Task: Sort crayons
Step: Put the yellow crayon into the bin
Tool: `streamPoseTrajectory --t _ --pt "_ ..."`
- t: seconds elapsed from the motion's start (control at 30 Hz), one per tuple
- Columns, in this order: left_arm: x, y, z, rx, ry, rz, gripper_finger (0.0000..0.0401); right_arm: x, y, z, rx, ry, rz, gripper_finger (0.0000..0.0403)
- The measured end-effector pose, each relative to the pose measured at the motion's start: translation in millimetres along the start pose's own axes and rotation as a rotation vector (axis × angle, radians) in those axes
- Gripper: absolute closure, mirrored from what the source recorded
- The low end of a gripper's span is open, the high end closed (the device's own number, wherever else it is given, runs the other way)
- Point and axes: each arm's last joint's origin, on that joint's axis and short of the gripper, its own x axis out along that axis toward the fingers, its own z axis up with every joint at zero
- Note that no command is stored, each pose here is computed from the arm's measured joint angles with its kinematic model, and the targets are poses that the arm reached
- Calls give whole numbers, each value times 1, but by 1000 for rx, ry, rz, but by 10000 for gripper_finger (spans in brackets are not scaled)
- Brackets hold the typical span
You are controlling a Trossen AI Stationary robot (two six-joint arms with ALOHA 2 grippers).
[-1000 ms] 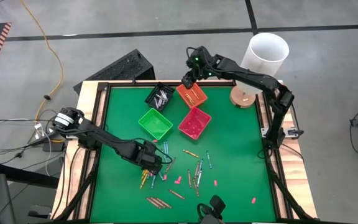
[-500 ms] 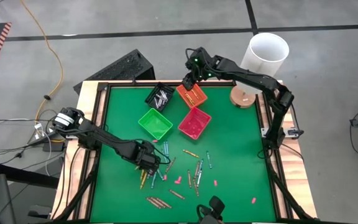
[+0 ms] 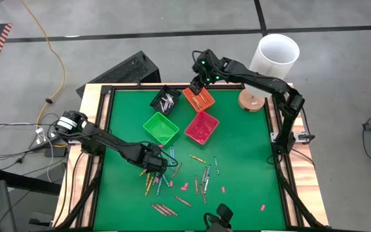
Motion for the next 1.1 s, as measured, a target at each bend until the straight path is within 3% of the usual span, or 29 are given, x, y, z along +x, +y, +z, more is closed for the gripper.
streamPoseTrajectory --t 0.23,0.47,0.83,1.1 --pt "0 1 1 14 45 -11 275 0 0 0 0 0 0 223" --pt "0 0 -2 34 49 -7 278 0 0 0 -17 0 0 223" --pt "0 2 3 79 34 1 391 0 0 0 -24 0 1 223" --pt "0 3 8 52 51 -17 400 -2 0 1 -24 -3 8 223"
